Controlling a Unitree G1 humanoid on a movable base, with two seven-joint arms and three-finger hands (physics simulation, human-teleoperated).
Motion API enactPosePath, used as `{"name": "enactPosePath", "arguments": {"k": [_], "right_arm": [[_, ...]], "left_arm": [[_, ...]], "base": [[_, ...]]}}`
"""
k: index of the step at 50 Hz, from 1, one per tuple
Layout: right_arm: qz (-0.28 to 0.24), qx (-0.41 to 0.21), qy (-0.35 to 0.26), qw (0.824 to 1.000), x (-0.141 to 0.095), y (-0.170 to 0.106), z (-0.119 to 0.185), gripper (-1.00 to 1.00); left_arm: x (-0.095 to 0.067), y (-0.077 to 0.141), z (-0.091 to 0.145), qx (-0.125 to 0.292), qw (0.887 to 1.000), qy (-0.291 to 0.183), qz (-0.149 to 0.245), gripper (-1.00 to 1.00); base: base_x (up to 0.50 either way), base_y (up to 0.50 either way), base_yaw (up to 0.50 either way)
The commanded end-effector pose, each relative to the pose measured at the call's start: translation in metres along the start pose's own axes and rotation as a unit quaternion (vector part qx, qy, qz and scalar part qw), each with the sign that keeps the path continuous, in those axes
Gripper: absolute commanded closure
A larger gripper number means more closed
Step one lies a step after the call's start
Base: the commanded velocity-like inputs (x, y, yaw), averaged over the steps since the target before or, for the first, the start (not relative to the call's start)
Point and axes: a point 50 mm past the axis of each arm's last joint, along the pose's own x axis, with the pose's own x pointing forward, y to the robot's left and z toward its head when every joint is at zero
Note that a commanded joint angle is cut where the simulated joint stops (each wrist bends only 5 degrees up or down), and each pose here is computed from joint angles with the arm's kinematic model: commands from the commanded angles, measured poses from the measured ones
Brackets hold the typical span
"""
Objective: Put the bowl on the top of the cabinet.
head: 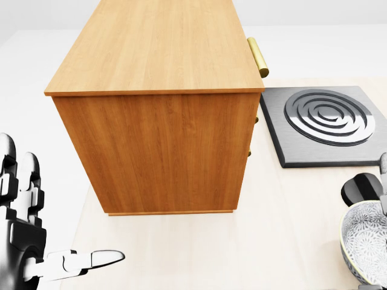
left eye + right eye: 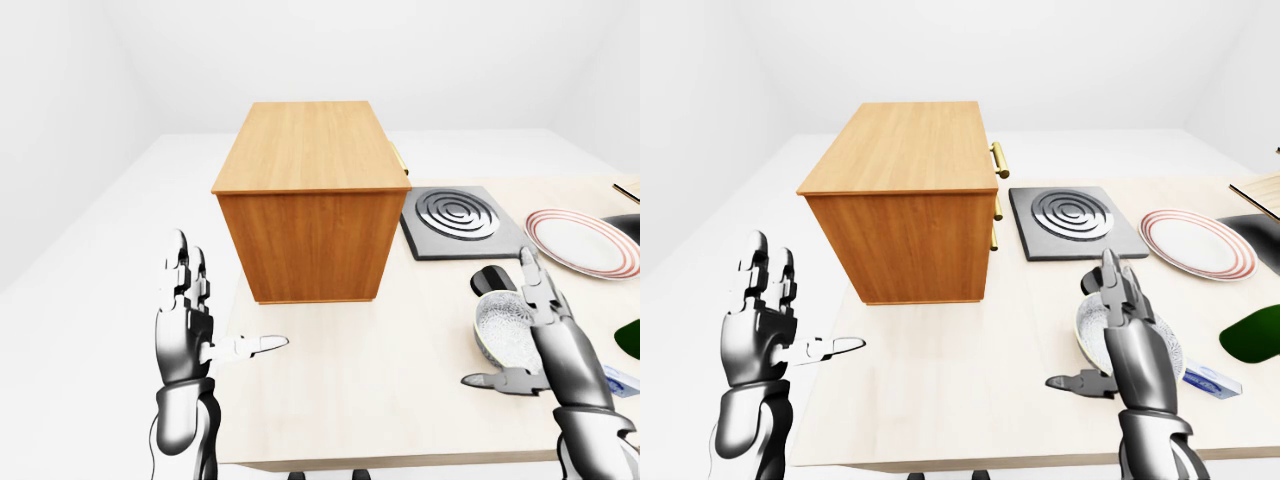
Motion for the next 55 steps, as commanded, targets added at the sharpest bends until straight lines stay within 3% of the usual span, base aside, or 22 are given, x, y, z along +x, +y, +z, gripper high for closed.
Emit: {"name": "enactPosePath", "arguments": {"k": [1, 6, 26, 55], "right_arm": [[0.017, -0.048, 0.075, 0.996, -0.005, -0.001, -0.028, -1.00], [0.023, -0.083, 0.113, 0.990, -0.006, 0.005, -0.044, -1.00], [0.062, -0.134, 0.163, 0.975, -0.009, 0.024, -0.071, -1.00], [0.106, -0.182, 0.188, 0.959, -0.014, 0.040, -0.092, -1.00]], "left_arm": [[0.000, 0.000, -0.001, 0.000, 1.000, 0.002, -0.001, -1.00], [0.000, -0.001, -0.001, 0.000, 1.000, 0.003, -0.004, -1.00], [-0.002, -0.002, -0.003, 0.001, 1.000, 0.008, -0.008, -1.00], [0.001, -0.001, -0.002, 0.001, 1.000, 0.004, -0.003, -1.00]], "base": [[0.00, 0.00, 0.00], [0.00, 0.00, 0.00], [0.00, 0.00, 0.00], [0.00, 0.00, 0.00]]}}
